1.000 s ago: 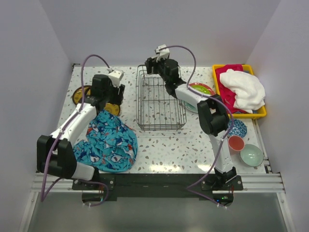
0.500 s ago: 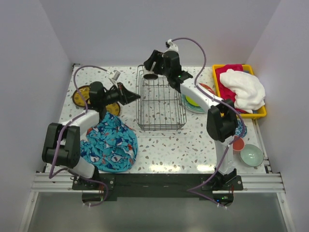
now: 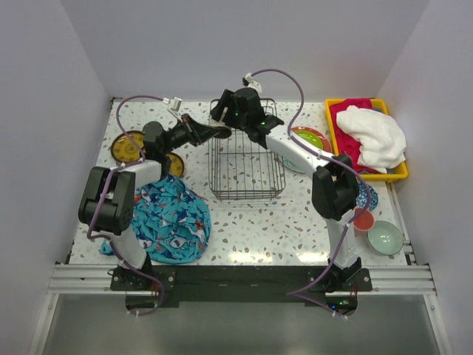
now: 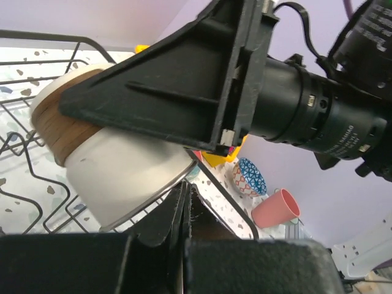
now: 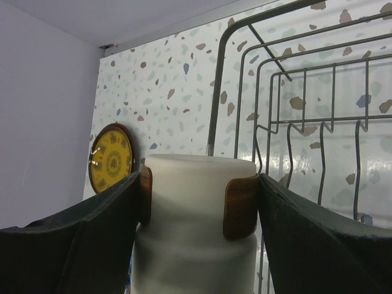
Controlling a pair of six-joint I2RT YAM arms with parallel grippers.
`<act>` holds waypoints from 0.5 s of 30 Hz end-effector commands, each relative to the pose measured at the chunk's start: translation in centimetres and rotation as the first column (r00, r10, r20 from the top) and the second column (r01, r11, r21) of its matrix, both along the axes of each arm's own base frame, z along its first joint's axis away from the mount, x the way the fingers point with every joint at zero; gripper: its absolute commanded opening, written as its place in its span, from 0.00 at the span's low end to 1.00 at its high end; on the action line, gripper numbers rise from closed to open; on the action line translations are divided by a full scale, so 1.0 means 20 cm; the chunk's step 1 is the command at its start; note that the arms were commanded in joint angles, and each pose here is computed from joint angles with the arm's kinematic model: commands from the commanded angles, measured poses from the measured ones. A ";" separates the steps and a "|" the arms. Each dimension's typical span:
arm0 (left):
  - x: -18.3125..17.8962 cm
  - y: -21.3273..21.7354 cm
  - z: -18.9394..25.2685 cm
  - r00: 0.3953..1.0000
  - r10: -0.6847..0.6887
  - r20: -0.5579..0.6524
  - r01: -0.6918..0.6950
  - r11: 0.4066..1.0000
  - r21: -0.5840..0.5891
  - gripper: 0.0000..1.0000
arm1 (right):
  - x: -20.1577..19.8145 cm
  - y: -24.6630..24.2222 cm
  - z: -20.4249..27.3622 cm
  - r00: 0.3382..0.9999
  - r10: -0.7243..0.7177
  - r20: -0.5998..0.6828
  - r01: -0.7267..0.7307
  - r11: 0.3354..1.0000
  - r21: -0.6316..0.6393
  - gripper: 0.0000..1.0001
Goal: Load the mixed dishes into the dish rack
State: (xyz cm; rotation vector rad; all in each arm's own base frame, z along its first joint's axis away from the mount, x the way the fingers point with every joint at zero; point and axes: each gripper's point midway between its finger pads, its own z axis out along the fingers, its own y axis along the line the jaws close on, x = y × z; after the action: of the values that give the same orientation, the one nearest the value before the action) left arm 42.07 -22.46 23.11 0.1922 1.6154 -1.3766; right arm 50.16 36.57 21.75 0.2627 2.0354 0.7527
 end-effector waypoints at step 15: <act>0.36 0.11 -0.07 0.972 0.232 -0.037 -0.231 0.972 0.032 0.00 | -0.10 -0.08 0.36 0.994 -0.015 0.106 0.007 0.998 0.067 0.00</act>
State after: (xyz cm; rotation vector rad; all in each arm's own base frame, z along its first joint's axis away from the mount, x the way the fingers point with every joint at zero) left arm 47.89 -20.88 18.82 -0.0413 1.7136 -1.2327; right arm 48.97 34.82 26.56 0.3103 1.9624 0.7820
